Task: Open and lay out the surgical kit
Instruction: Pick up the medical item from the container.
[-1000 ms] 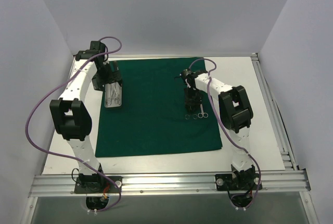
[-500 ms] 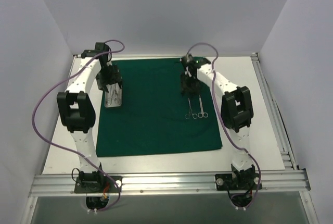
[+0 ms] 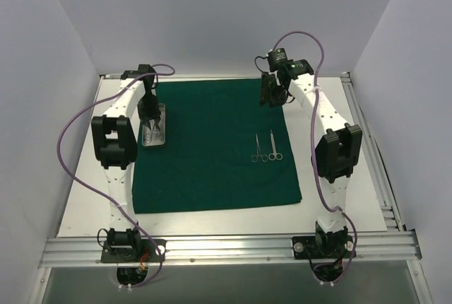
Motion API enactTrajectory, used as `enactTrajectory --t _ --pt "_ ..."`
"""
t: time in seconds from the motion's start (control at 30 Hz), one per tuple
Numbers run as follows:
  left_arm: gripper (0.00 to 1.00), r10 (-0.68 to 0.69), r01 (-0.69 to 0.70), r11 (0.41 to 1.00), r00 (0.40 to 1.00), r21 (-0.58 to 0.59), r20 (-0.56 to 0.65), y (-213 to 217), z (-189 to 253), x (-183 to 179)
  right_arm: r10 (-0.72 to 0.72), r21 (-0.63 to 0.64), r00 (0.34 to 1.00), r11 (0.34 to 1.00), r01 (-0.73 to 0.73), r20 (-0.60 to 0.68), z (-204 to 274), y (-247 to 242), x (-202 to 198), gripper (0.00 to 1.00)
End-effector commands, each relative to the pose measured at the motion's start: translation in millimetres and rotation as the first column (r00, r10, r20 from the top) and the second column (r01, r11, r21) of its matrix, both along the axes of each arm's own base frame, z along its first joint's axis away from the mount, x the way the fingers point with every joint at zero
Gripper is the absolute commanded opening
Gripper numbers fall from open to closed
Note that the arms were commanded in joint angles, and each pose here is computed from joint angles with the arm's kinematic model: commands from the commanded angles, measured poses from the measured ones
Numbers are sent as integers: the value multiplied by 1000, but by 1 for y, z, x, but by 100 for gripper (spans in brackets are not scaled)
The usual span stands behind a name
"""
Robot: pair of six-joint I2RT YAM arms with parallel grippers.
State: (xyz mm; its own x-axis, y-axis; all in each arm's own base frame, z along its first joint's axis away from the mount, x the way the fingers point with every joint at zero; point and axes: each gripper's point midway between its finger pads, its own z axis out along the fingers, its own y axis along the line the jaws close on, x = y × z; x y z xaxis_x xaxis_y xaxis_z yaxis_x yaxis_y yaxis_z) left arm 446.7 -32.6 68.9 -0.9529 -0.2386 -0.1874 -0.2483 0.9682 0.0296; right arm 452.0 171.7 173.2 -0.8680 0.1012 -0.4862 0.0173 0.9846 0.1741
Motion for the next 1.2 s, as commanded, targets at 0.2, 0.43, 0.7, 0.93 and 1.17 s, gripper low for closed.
enactTrajectory --t 0.2,0.43,0.7,0.93,1.17 --pt "51 -79 79 993 997 84 3 16 -6 17 -23 -11 999 1000 23 -24 12 -23 -13 34" --pt "52 -89 89 993 996 81 -6 16 -18 22 -25 -3 999 1000 25 -32 10 -27 -10 34" --pt "46 -95 98 992 995 84 -44 16 -35 20 -25 0 999 1000 25 -43 9 -32 -10 34" --pt "29 -105 111 991 992 76 -77 15 -52 19 -24 -1 998 1000 24 -52 6 -34 -12 34" --pt "9 -78 78 994 997 76 -3 14 -15 23 -19 10 999 1000 19 -41 9 -33 -14 34"
